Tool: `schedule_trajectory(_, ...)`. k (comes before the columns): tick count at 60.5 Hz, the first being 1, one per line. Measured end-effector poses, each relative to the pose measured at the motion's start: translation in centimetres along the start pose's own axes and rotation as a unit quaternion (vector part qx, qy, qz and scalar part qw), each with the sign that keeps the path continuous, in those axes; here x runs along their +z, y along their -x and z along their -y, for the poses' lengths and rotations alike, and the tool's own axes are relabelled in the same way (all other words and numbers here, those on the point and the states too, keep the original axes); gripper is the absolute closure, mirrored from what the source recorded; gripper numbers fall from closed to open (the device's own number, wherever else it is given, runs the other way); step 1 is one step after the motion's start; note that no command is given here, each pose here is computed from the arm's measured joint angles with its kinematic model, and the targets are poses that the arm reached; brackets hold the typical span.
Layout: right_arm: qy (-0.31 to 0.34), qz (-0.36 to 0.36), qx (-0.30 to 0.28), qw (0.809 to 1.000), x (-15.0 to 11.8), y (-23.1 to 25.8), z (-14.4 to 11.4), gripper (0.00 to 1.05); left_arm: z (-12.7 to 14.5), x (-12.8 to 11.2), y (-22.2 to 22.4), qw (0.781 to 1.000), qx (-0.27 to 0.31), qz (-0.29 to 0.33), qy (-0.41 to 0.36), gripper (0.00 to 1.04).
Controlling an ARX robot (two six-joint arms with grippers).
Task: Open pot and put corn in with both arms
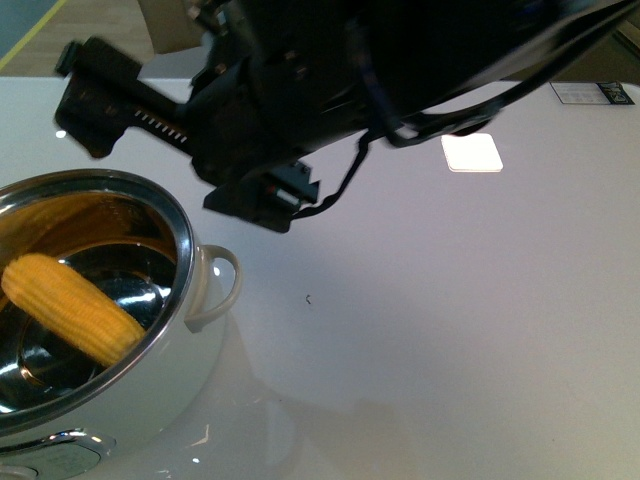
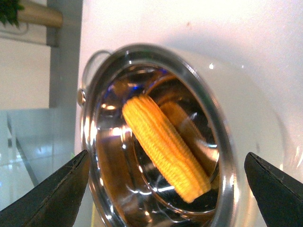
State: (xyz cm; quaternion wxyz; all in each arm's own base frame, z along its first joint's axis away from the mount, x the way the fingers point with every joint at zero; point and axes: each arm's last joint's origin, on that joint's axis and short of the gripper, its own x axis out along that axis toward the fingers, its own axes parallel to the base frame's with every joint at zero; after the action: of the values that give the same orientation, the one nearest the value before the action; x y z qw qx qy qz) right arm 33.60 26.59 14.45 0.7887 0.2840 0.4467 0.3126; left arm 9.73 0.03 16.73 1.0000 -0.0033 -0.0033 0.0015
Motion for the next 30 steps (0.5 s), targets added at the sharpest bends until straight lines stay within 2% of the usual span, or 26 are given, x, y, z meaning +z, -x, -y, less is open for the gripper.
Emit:
schedule_trajectory(7, -0.017, 0.077, 0.012, 0.997, 2.0, 6.3, 1.1, 0.09, 0.0, 0.0, 0.0, 1.0, 0.0, 0.0, 0.0, 0.07)
schedule_trajectory(13, -0.035, 0.133, 0.0, 0.991, 2.4, 11.5, 3.2, 0.09, 0.0, 0.0, 0.0, 1.0, 0.0, 0.0, 0.0, 0.07)
schedule_trajectory(21, -0.025, 0.189, -0.076, 0.979, 1.1, 17.0, 5.5, 0.09, 0.0, 0.0, 0.0, 1.0, 0.0, 0.0, 0.0, 0.07)
schedule_trajectory(26, 0.013, 0.218, -0.128, 0.968, -0.3, 20.3, 6.4, 0.09, 0.0, 0.0, 0.0, 1.0, 0.0, 0.0, 0.0, 0.07)
schedule_trajectory(30, 0.038, 0.234, -0.144, 0.961, -1.3, 22.3, 6.7, 0.09, 0.0, 0.0, 0.0, 1.0, 0.0, 0.0, 0.0, 0.07)
